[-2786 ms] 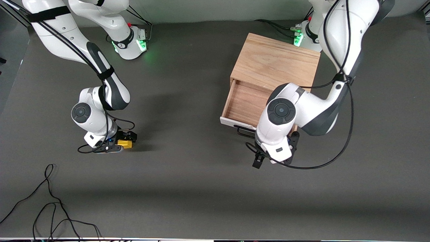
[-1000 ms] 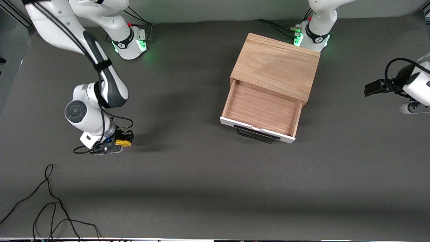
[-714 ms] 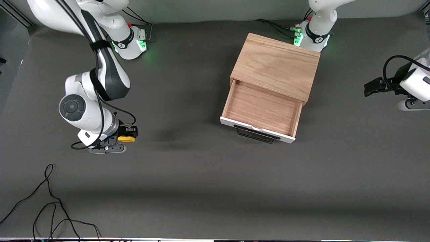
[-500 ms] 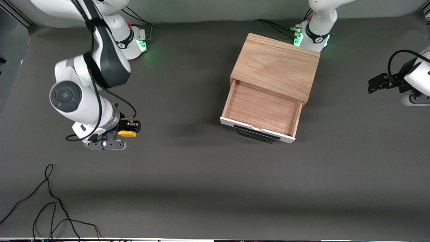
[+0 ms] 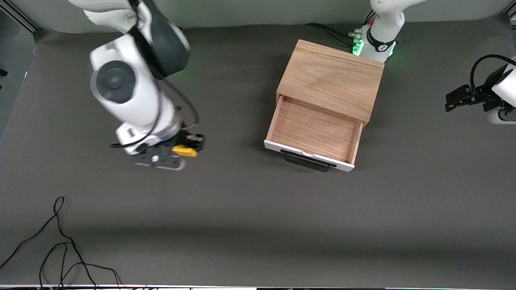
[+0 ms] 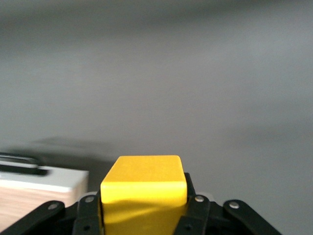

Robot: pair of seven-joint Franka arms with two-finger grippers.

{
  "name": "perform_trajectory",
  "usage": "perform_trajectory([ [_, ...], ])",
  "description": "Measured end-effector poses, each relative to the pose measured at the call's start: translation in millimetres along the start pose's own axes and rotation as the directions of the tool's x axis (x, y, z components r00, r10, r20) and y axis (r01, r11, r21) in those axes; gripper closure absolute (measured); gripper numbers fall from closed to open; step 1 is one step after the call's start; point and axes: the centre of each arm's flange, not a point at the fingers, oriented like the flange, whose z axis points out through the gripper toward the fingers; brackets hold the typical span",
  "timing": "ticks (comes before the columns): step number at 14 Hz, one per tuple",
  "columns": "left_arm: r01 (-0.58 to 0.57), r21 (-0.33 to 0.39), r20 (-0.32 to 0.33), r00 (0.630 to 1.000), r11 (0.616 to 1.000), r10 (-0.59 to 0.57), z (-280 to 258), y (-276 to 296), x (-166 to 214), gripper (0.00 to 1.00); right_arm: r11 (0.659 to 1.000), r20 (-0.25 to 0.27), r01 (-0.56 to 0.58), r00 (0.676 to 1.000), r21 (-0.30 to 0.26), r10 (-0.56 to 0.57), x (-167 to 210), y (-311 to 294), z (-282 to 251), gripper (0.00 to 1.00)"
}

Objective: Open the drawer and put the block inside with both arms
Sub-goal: 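Lift the cube with the right gripper and carry it over the drawer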

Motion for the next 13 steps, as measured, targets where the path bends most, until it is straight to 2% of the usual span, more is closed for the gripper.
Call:
perform_trajectory([
  [4, -0.017, -0.001, 0.0, 1.0, 1.0, 0.017, 0.0, 10.6, 0.9, 0.0, 0.994, -0.011, -0.072, 0.997, 0.079, 0.073, -73.2, -99.3, 15.6, 0.45],
  [8, -0.038, -0.008, 0.003, 0.999, 0.999, 0.038, 2.2, 27.1, 2.9, 0.0, 0.984, -0.034, -0.083, 0.995, 0.155, 0.089, -104.8, -150.2, 53.4, 0.45],
  [13, -0.032, -0.011, 0.001, 0.999, 0.999, 0.032, 1.9, 24.4, 3.2, 0.0, 0.986, -0.01, -0.082, 0.996, 0.144, 0.084, -148.0, -197.5, 139.4, 0.45],
])
